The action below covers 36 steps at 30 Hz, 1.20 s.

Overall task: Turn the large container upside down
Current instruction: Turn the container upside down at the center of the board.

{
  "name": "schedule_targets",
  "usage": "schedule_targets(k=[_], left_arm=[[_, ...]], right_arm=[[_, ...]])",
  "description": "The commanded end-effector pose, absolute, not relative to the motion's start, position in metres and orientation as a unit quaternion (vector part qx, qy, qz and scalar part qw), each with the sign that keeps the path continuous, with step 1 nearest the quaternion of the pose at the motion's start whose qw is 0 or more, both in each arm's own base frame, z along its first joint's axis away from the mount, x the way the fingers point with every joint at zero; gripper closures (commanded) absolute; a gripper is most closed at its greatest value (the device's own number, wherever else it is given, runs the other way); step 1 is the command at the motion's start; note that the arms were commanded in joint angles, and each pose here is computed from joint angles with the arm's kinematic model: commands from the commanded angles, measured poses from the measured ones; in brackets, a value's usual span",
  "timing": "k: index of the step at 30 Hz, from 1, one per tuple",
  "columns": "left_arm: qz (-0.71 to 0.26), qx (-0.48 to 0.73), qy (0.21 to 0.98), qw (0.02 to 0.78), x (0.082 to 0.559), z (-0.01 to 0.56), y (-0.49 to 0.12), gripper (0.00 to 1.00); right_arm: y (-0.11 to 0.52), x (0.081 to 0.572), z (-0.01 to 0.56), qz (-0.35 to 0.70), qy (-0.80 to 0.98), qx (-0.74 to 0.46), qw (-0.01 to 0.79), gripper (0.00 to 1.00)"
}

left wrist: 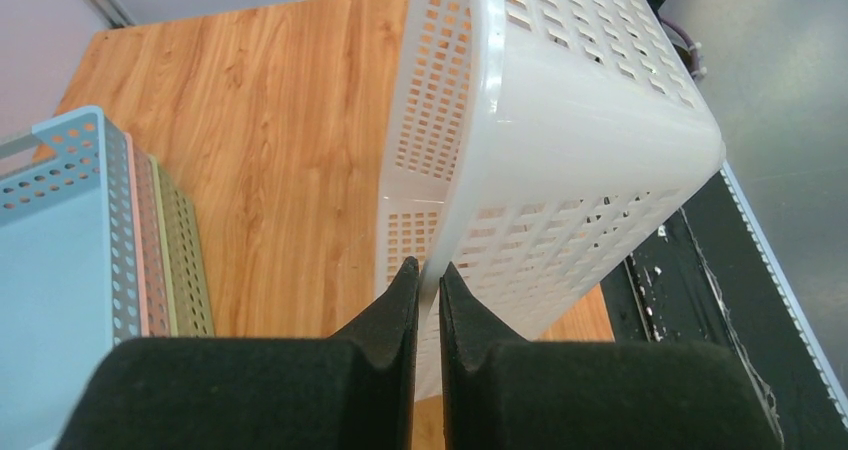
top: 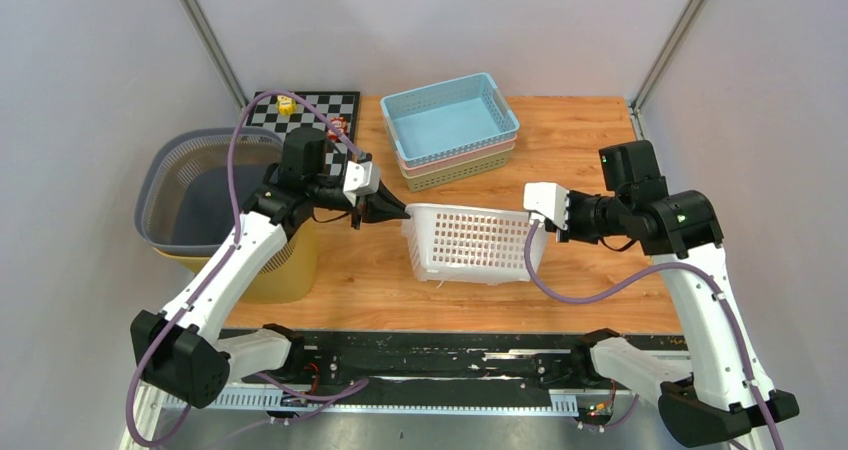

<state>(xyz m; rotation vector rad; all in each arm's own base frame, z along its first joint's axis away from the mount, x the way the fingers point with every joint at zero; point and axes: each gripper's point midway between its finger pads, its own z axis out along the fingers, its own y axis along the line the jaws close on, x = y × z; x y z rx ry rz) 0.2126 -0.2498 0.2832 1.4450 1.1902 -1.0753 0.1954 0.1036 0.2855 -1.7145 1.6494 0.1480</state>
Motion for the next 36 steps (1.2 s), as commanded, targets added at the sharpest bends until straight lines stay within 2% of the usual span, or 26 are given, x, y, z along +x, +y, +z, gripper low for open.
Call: schedule_targets(k=[1,4,10,12,21,24,31,36], left_arm=[[-0.453,0.569,0.518,0.45,0.215,0.271,-0.25,1.0],[-0.451,0.563,0.524,0.452,0.219,0.271,-0.251,1.0],[-0.446,0.552,0.535,0.459,0.227,0.273,-0.252,0.99],[-0.442,0.549,0.538,0.462,0.229,0.274,-0.252,0.91],[-0.432,0.543,0.544,0.472,0.232,0.278,-0.251,0.7],[-0.428,0.541,0.544,0.477,0.233,0.28,-0.249,0.6],[-0.424,0.538,0.543,0.485,0.232,0.284,-0.249,0.25],[-0.414,0.536,0.545,0.495,0.233,0.288,-0.246,0.03]], right_arm=[[0.115,0.18,0.29,0.099,0.62,-0.677,0.383,0.9],[0.117,0.175,0.292,0.107,0.615,-0.678,0.387,0.97],[0.119,0.169,0.293,0.118,0.618,-0.671,0.393,0.97],[0.12,0.169,0.294,0.123,0.622,-0.665,0.394,0.97],[0.123,0.169,0.295,0.145,0.652,-0.633,0.391,0.97],[0.125,0.168,0.299,0.153,0.659,-0.622,0.395,0.97],[0.131,0.163,0.308,0.178,0.669,-0.597,0.405,0.97],[0.133,0.163,0.308,0.191,0.689,-0.57,0.406,0.97]])
